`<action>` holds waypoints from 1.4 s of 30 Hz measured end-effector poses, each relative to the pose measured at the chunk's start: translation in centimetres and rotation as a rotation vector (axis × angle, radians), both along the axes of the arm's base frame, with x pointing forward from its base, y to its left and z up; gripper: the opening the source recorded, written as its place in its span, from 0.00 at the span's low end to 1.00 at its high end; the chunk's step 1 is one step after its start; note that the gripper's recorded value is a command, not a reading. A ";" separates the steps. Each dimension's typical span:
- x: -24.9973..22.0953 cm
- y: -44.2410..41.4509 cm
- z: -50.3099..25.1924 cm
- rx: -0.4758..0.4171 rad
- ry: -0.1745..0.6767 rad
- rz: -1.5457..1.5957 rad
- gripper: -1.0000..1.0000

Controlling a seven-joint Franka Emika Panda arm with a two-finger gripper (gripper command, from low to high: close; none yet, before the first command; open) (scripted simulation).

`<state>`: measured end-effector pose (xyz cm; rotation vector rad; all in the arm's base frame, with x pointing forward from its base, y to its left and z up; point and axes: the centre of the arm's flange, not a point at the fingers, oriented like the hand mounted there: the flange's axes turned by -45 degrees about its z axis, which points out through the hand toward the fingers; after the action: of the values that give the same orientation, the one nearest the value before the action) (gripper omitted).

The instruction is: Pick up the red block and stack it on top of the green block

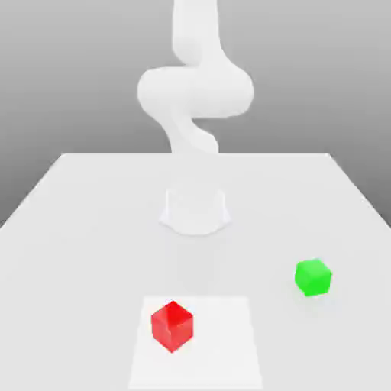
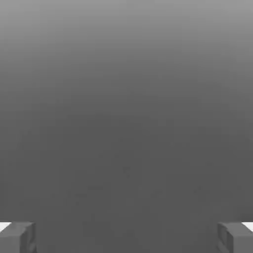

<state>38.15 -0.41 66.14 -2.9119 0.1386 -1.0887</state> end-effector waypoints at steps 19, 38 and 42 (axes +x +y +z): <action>3.5 -3.4 -41.9 0.245 0.632 -0.599 0.50; 2.1 -3.5 -47.9 0.249 0.684 -0.659 0.00; 1.8 -0.5 -45.0 0.213 0.692 -0.559 0.00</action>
<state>39.95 -0.89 21.11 -2.9610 1.0479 -0.0018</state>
